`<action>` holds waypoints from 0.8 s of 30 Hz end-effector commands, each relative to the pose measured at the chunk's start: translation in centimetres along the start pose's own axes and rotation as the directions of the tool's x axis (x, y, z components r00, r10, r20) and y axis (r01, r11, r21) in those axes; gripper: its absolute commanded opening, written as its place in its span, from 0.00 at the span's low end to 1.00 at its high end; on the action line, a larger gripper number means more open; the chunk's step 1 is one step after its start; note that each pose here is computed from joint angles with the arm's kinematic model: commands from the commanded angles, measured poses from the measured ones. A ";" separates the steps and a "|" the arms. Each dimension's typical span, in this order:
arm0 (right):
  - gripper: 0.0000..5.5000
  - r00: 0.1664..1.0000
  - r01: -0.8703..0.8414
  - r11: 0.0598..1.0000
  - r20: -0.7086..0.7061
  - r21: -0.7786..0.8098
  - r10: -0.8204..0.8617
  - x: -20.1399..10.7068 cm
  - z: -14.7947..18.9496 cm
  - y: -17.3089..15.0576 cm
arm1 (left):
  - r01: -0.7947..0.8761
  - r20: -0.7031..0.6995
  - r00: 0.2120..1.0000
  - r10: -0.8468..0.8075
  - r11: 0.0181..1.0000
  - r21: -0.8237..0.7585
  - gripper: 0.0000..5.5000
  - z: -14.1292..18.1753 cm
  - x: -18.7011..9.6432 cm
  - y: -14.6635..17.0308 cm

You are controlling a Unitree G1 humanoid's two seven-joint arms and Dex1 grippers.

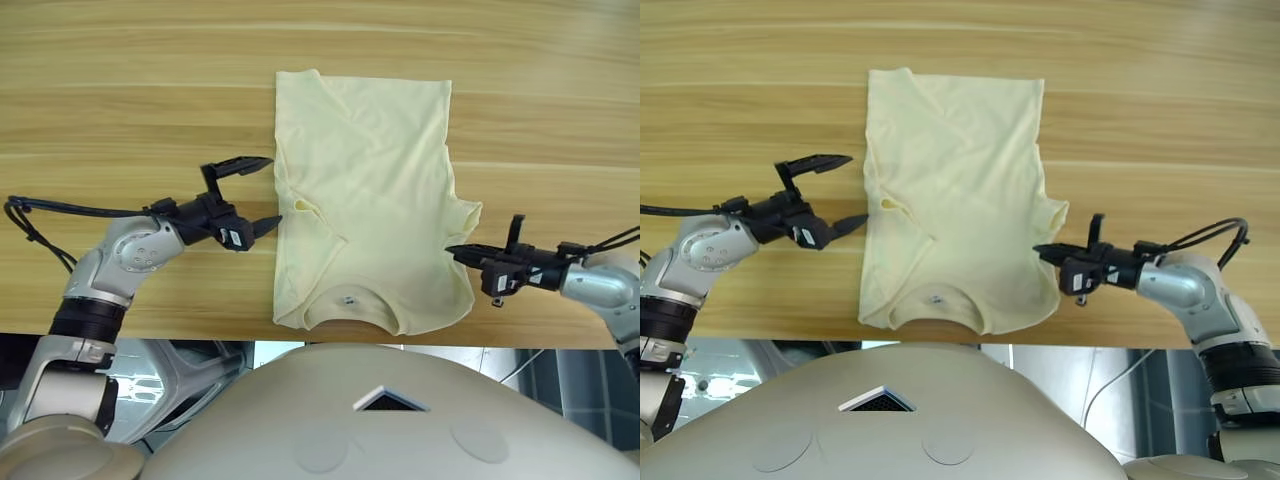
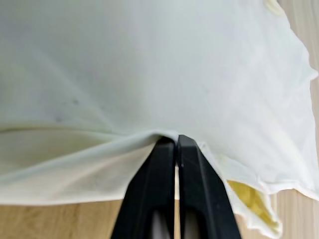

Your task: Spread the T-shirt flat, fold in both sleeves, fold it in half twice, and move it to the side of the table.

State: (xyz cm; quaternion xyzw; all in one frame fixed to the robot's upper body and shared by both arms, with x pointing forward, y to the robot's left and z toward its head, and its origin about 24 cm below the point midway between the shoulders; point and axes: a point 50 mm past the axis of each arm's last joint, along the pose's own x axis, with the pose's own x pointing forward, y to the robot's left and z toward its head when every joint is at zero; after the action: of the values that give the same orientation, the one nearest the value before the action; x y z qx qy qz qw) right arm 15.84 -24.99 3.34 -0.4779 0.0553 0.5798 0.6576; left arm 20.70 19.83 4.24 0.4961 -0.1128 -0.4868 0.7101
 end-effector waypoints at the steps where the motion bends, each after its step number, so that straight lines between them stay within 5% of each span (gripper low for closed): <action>1: 0.01 1.000 -0.019 0.999 0.012 -0.045 0.019 0.5 0.6 -0.7 | 0.010 0.006 1.000 -0.010 1.000 0.009 0.98 0.0 0.2 -0.1; 24: 0.01 0.996 -0.058 0.989 0.061 -0.139 0.067 2.2 2.5 -1.8 | 0.014 0.023 1.000 -0.014 1.000 -0.003 0.98 0.4 0.5 -0.5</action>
State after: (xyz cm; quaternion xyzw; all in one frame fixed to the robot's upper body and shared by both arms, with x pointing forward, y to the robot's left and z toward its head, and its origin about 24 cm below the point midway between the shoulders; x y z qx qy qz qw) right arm 16.44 -22.06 4.14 -0.4954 0.0173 0.6142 0.6141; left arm 20.43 19.30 3.83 0.4875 -0.1134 -0.4961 0.7095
